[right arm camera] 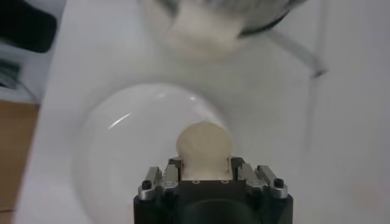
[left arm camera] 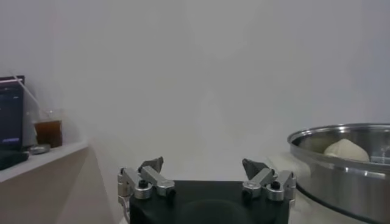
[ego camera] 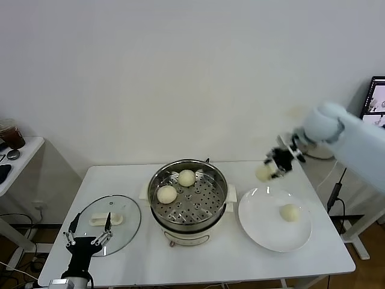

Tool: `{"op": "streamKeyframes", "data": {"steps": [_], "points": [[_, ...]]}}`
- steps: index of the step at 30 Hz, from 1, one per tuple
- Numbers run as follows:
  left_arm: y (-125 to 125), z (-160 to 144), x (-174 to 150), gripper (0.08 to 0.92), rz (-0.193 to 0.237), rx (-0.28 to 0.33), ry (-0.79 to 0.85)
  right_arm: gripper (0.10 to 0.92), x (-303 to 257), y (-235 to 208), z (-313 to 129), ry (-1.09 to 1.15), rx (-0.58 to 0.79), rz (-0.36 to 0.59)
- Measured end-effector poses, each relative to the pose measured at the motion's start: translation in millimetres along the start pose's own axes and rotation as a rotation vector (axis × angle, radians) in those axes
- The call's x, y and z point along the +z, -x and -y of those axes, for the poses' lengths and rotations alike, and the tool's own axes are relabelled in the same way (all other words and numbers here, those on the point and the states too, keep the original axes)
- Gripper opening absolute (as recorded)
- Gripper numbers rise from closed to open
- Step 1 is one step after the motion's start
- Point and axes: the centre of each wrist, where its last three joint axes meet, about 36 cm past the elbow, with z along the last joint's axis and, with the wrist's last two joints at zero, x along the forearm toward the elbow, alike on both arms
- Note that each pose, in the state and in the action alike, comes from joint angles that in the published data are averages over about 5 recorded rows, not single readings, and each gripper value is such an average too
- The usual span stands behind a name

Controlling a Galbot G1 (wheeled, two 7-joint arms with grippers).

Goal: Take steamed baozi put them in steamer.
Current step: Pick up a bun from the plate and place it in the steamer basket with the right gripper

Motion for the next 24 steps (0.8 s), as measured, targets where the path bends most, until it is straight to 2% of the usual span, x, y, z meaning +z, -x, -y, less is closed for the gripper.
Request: {"op": "streamKeyframes", "data": {"steps": [6, 13, 24], "points": [[-0.3, -2.0, -1.4, 0.823, 0.004, -0.010, 0.002, 0.492, -70.7, 13.3, 31.5, -0.227, -0.030, 0.074], [-2.2, -3.0, -1.8, 0.823, 0.001, -0.019, 0.003, 0.492, -141.9, 62.5, 49.0, -0.493, -0.114, 0.120], [-2.0, -7.0, -0.1, 0.823, -0.002, -0.035, 0.006, 0.500, -195.8, 136.9, 45.6, -0.804, -0.212, 0.121]]}}
